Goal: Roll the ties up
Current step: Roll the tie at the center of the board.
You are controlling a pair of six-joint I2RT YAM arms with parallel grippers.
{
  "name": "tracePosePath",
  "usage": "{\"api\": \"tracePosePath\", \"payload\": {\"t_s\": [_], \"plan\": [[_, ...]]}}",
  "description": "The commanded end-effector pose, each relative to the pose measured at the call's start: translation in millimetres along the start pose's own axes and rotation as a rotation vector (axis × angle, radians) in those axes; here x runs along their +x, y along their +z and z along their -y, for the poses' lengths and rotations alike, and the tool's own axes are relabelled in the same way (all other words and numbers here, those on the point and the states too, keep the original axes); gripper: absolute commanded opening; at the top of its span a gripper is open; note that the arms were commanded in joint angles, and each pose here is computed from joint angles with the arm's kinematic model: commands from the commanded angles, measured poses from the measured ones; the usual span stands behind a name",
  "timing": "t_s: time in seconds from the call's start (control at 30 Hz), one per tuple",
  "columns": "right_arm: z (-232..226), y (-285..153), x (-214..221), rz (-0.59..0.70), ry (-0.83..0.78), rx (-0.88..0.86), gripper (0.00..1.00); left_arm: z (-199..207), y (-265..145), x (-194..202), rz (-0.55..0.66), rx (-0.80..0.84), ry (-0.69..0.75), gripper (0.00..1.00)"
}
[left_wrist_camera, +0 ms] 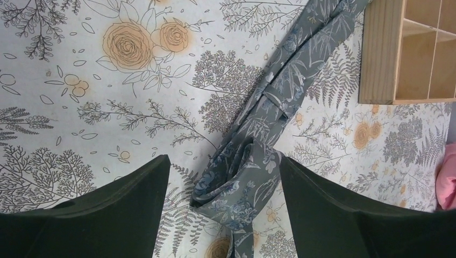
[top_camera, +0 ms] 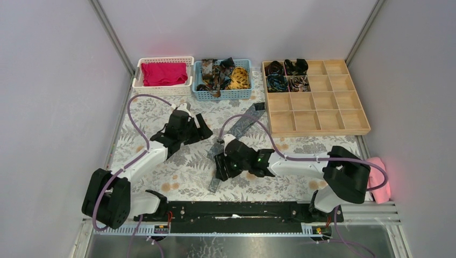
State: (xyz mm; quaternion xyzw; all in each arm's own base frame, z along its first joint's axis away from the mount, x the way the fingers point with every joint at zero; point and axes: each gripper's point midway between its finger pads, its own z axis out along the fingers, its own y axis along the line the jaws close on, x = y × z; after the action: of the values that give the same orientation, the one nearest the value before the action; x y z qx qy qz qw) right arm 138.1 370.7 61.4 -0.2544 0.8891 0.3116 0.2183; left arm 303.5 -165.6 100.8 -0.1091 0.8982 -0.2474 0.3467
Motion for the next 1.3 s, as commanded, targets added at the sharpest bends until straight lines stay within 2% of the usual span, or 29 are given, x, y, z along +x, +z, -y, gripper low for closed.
{"api": "tracePosePath", "payload": {"t_s": [0.0,0.17,0.43,0.63,0.83,1.0,1.27], "plan": [[5,-36,-61,0.209,-0.034,0.142,0.65,-5,-3,-4,0.025,-0.018,-0.001,0.82],[34,-57,-89,0.293,-0.021,0.31,0.67,-3,-9,-10,0.047,-0.018,0.0,0.84],[87,-35,-107,0.287,0.039,0.381,0.64,-2,-13,-13,0.057,-0.017,0.009,0.84],[94,-16,-123,0.304,0.08,0.307,0.61,0,-12,-15,0.061,-0.01,0.016,0.84],[84,-1,-133,0.286,0.059,0.228,0.64,-3,-9,-12,0.056,-0.013,0.014,0.84],[78,22,-131,0.217,0.038,0.185,0.7,-2,-9,-13,0.058,-0.011,0.014,0.84],[76,48,-120,0.13,0.028,0.142,0.67,-5,-8,-11,0.054,-0.02,0.017,0.84]]}}
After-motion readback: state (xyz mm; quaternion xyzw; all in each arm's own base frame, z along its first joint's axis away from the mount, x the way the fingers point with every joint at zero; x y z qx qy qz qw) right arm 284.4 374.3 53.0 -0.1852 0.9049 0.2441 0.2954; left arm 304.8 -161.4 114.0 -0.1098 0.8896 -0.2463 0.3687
